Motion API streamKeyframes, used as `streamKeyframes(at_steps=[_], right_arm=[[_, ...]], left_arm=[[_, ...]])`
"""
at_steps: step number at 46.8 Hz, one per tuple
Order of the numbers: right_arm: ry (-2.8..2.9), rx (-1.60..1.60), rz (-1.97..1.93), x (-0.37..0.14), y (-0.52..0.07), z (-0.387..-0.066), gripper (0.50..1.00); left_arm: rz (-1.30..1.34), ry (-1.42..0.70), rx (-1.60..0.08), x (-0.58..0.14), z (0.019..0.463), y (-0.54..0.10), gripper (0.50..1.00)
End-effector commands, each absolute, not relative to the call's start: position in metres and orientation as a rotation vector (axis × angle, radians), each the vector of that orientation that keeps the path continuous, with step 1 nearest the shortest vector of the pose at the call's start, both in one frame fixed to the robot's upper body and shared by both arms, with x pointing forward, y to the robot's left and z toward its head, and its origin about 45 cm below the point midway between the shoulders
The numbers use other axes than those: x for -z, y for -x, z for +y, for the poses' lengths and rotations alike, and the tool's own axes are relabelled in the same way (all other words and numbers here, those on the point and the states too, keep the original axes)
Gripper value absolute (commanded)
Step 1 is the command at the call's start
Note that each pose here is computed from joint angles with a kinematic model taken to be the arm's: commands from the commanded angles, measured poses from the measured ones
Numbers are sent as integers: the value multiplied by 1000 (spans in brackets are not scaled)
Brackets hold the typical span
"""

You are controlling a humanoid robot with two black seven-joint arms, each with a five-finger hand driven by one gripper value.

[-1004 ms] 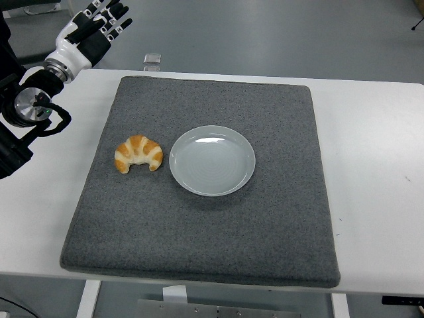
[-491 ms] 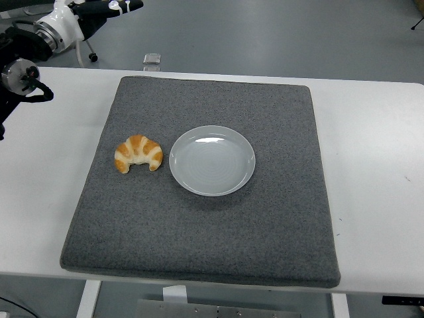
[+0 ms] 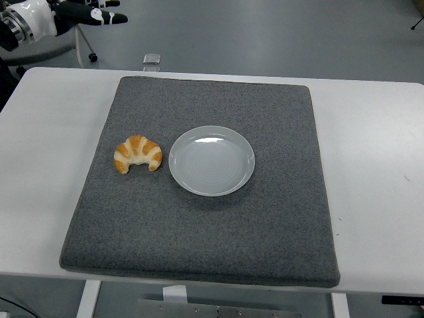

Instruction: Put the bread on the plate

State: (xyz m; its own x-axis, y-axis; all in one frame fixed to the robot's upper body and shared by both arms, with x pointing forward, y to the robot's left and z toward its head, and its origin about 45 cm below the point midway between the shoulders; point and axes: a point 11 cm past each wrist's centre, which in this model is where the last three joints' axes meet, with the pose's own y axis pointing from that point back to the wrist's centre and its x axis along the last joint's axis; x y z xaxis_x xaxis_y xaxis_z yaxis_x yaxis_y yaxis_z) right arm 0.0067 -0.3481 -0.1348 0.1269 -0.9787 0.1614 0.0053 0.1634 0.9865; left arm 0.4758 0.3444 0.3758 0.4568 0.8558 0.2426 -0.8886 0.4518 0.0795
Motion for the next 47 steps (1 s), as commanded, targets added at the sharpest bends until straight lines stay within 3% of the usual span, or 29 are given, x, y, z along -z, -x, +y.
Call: streamKeyframes(at_steps=[1,24,47], right_arm=[[-1135,1005,-1177,135,-7,-348,930],[-1135,1005,-1177,135,-7,-348,932],[-1135,1005,-1179,135,-7,-348,930]], left_arm=[[-183,-276,-1038,-364,340,-471,994],[-477,-738,-689,-333,339,-422,994],[-544,-869,-548,-314,332,-403,994]])
